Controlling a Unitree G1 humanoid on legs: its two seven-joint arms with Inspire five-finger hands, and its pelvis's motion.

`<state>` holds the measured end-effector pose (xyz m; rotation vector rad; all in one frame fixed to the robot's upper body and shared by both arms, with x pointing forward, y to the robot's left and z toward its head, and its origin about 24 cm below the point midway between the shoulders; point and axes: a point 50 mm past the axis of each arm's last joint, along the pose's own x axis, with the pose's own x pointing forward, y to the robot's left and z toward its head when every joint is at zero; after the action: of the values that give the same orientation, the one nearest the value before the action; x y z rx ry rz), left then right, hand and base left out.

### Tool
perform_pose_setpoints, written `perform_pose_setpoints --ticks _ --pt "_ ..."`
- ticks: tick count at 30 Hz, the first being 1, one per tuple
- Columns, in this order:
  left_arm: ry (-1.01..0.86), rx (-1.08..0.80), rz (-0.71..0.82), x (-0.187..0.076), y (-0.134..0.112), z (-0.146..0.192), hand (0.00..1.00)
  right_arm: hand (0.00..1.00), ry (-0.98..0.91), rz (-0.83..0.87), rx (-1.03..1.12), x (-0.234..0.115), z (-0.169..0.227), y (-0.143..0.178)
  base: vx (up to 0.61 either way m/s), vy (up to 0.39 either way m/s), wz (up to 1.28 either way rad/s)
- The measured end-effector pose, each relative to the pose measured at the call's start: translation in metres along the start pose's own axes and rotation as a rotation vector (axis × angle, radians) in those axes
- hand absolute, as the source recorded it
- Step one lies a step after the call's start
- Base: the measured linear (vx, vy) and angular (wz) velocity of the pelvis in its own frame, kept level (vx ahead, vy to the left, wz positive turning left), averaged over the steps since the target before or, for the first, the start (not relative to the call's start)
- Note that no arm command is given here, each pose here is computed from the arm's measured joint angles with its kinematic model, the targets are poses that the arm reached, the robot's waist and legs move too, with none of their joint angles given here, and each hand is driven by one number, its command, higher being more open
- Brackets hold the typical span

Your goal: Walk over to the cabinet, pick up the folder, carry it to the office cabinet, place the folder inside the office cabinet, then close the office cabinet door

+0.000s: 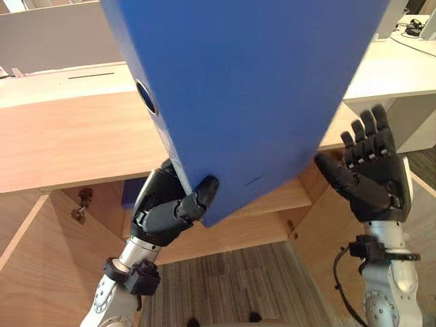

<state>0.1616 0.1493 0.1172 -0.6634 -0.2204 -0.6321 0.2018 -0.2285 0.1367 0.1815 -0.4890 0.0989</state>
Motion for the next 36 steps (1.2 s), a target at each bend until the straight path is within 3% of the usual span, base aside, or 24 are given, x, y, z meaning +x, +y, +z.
perform_pose_setpoints --ticks 6,7,13,21,22,27,32,34,36 --pt "0.082 -0.053 0.062 -0.009 0.018 -0.005 0.0 1.0 0.125 0.157 -0.006 0.015 -0.019 0.001 -0.02 -0.007 0.11" --pt "0.092 -0.051 0.065 -0.01 0.019 -0.005 0.0 0.0 0.137 0.173 0.0 0.015 -0.02 0.001 -0.01 -0.005 0.13" --pt "0.144 -0.031 0.078 -0.015 0.024 -0.004 0.0 0.0 0.211 0.363 0.017 0.021 -0.028 0.015 -0.02 0.002 0.05" --pt "0.155 0.013 0.138 -0.021 0.039 -0.001 0.0 0.0 0.299 0.395 0.038 0.017 -0.04 0.018 -0.02 0.004 0.09" --pt "0.151 0.041 0.14 -0.021 0.039 -0.001 1.0 0.0 0.295 0.403 0.057 0.016 -0.042 0.022 -0.01 0.002 0.05" --pt "-0.033 0.104 0.202 -0.016 0.044 0.009 1.0 0.0 0.194 0.363 0.105 0.017 -0.045 0.045 -0.01 -0.001 0.06" --pt "-0.24 0.206 0.385 -0.024 0.054 0.02 1.0 0.0 0.059 0.287 0.145 0.022 -0.034 0.067 0.0 0.002 0.08" --pt "-0.26 0.268 0.47 -0.033 0.062 0.022 1.0 0.0 0.054 0.279 0.108 0.022 -0.034 0.068 -0.01 0.004 0.06" --pt "-0.265 0.345 0.694 -0.054 0.081 0.02 1.0 0.0 0.041 0.242 0.089 0.023 -0.033 0.067 -0.02 0.009 0.07"
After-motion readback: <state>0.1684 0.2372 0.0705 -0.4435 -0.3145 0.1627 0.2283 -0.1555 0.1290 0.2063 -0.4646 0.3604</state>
